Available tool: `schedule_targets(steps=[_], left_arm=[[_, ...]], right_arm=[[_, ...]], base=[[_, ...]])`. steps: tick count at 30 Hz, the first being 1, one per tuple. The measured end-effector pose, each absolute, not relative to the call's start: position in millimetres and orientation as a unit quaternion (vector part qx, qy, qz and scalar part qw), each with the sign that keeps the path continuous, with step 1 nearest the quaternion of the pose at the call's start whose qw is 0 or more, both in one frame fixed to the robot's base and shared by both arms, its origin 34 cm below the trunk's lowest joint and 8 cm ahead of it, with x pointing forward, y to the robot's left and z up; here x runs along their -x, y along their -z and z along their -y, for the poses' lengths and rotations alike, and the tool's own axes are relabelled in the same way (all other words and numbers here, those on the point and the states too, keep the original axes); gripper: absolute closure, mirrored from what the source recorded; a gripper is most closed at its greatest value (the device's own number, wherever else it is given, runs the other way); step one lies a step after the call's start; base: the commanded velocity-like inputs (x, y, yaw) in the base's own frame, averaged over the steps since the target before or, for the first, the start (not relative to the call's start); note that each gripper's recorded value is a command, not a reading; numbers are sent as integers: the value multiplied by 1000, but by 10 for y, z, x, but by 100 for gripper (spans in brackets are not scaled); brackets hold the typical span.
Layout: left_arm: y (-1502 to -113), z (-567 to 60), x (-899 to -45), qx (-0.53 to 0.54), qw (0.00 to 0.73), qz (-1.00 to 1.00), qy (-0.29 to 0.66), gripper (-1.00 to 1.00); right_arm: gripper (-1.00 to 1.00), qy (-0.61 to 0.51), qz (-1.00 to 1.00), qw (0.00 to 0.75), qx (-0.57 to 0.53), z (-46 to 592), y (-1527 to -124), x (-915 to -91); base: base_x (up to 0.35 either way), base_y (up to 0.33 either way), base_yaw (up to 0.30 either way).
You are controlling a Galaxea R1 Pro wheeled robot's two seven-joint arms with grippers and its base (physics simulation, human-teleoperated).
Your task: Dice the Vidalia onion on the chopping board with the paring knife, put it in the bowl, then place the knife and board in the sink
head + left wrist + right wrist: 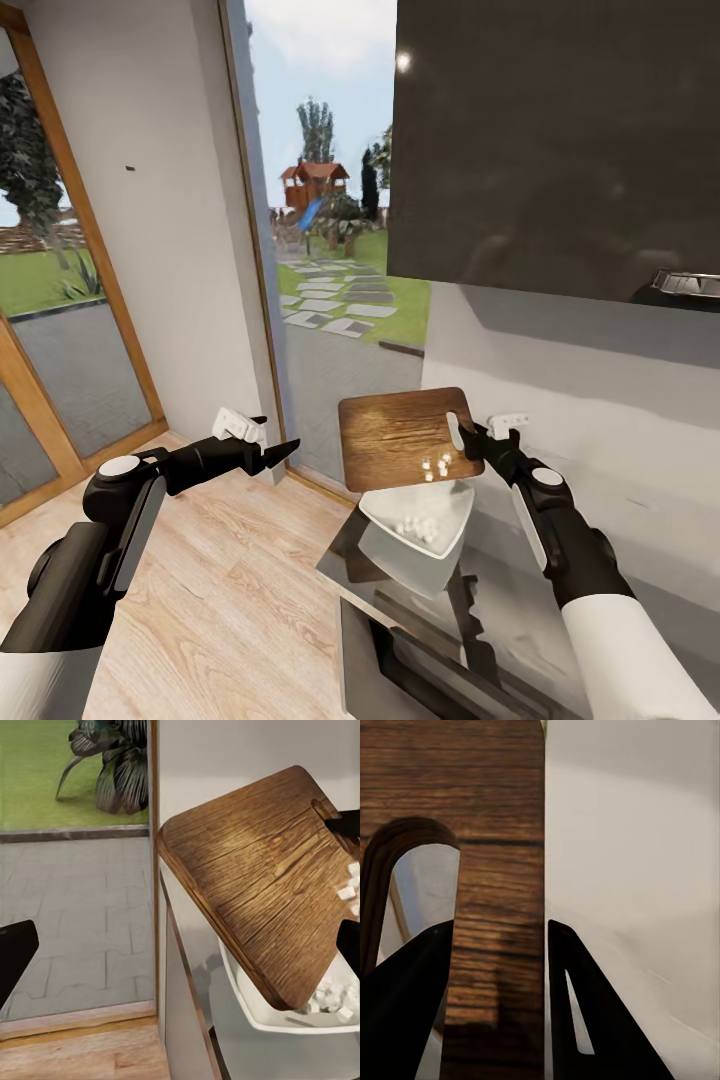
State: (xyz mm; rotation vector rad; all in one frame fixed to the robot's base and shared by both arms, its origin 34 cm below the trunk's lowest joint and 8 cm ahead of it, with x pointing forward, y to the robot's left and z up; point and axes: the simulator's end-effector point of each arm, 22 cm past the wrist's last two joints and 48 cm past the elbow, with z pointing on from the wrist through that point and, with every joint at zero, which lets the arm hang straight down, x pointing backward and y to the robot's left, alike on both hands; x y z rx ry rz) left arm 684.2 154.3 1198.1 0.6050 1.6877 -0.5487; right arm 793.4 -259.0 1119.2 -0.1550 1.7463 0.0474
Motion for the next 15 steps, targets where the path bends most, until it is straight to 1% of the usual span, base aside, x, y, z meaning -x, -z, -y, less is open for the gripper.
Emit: schedule_targets(steps=[15], left_arm=[[-11981,-1541,-6842,-260,592,-726,236,-100]], right_arm=[[100,-19,-744,663,74,2572,-11331,-7955]], base=[[0,0,0]])
